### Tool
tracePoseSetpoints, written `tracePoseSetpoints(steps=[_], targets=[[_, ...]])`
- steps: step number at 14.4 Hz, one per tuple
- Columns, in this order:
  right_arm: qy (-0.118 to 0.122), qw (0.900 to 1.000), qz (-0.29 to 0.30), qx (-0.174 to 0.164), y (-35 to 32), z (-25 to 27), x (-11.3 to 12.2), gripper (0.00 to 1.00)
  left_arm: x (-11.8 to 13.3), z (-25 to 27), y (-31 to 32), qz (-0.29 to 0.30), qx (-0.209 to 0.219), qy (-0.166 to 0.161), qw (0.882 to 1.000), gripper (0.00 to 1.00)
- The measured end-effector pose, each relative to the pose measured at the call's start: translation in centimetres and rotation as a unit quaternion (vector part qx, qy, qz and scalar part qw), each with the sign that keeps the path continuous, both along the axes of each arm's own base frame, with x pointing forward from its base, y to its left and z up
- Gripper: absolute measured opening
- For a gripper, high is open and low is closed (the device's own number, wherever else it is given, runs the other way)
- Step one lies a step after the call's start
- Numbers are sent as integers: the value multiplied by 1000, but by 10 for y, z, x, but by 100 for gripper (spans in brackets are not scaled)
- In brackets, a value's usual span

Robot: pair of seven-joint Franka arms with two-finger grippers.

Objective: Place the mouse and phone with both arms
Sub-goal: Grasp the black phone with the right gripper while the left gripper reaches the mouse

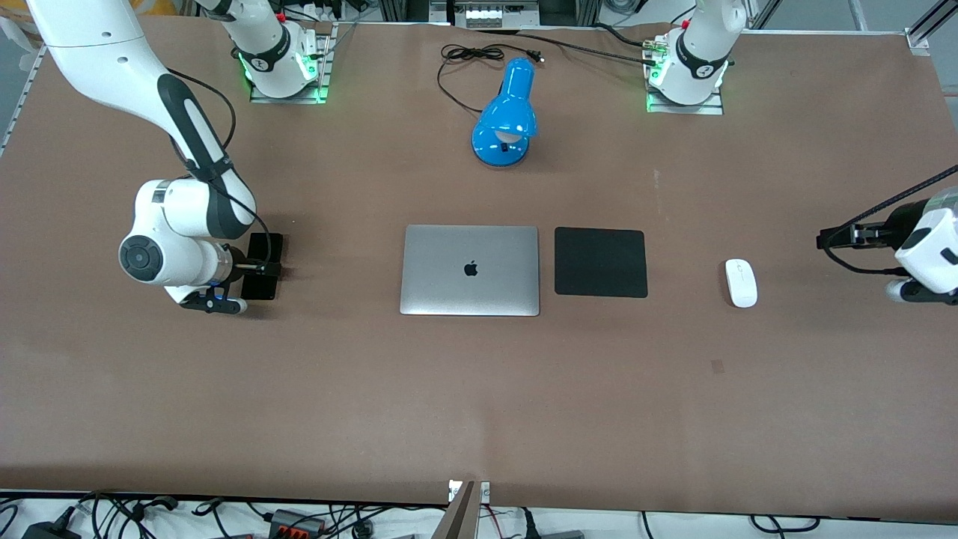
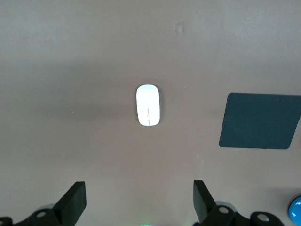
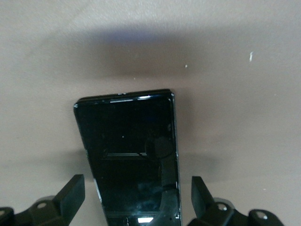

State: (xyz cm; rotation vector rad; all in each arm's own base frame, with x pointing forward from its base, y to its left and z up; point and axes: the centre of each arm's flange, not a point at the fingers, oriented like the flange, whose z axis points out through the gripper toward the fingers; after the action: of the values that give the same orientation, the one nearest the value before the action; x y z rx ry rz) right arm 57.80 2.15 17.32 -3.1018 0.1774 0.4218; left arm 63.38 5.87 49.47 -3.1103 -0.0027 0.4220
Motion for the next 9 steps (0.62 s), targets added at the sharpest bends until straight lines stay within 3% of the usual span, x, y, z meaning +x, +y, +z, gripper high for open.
tracePoseSetpoints(steps=[5, 9], targets=[[-6, 1000, -2, -1, -1, -5, -4, 100, 18, -100, 4, -5, -8, 73, 997, 100], [-15, 1000, -3, -1, -1, -13, -12, 100, 33, -199, 12, 11, -3, 83, 997, 100]])
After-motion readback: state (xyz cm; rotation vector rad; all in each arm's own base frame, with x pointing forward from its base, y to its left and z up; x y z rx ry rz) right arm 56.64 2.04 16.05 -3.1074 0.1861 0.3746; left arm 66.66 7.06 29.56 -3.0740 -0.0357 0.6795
